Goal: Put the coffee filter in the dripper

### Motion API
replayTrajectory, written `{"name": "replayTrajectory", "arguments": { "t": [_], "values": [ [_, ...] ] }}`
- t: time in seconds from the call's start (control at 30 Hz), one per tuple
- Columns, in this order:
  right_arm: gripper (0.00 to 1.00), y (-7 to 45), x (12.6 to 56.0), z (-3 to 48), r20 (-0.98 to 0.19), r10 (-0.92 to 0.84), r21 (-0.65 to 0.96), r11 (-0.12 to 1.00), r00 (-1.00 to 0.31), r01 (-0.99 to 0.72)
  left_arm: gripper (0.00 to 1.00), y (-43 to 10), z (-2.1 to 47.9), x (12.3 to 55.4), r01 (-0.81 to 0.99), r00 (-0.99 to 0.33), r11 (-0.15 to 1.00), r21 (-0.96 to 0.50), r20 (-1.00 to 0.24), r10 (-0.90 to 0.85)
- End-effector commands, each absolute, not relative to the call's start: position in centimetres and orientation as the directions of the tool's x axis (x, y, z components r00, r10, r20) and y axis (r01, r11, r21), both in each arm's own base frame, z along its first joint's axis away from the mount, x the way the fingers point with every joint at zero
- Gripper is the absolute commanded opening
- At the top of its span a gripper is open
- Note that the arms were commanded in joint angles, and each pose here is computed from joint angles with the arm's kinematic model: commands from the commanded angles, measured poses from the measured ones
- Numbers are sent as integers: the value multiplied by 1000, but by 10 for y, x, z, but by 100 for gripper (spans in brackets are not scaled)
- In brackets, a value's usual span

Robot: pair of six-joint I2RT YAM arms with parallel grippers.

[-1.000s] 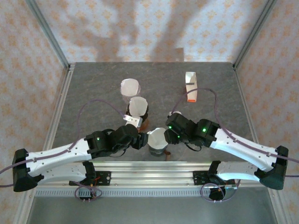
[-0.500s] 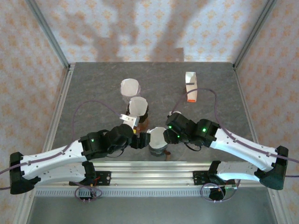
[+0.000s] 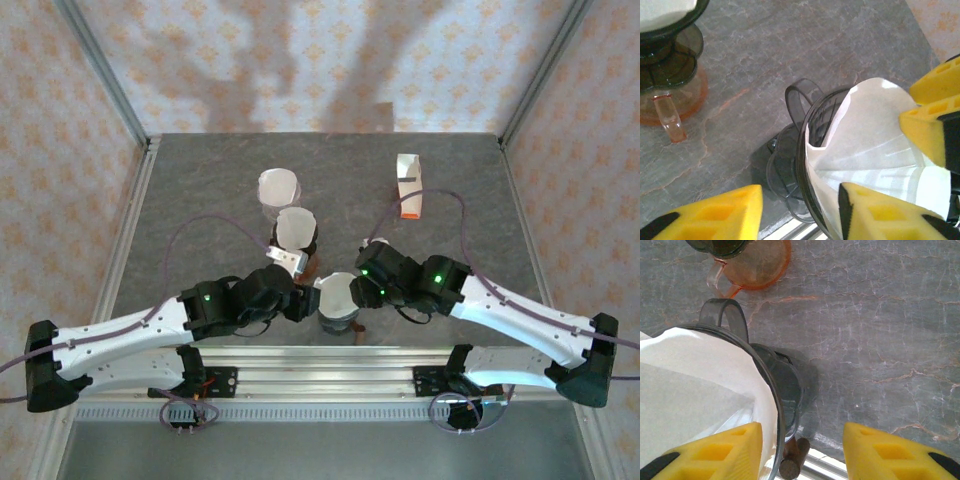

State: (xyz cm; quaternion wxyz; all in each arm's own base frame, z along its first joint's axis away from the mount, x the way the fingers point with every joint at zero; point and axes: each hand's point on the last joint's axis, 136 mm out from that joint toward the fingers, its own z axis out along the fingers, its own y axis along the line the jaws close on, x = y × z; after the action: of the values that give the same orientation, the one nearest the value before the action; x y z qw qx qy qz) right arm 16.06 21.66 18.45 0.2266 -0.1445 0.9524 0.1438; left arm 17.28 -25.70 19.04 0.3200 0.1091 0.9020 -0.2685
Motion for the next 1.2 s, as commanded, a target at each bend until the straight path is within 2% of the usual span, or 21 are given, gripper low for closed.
{"name": "replayTrajectory", "arguments": {
  "t": [0.0, 0.17, 0.47, 1.17],
  "values": [
    [46, 214, 162, 189, -488, -181, 222, 920, -854, -322, 43, -254, 181, 167, 364, -787, 836, -410, -616, 40],
    [47, 214, 162, 190, -489, -180, 225, 919, -853, -323, 41, -253, 178, 166, 361, -791, 840, -406, -610, 45],
    [70, 238, 161, 202, -485, -231, 270, 878, -843, -396, 42, -252, 177, 167, 357, -789, 843, -402, -613, 41],
    [72, 243, 168, 153, -344, -352, 115, 904, -871, -411, 42, -251, 177, 170, 355, -782, 847, -396, -622, 37]
  ]
}}
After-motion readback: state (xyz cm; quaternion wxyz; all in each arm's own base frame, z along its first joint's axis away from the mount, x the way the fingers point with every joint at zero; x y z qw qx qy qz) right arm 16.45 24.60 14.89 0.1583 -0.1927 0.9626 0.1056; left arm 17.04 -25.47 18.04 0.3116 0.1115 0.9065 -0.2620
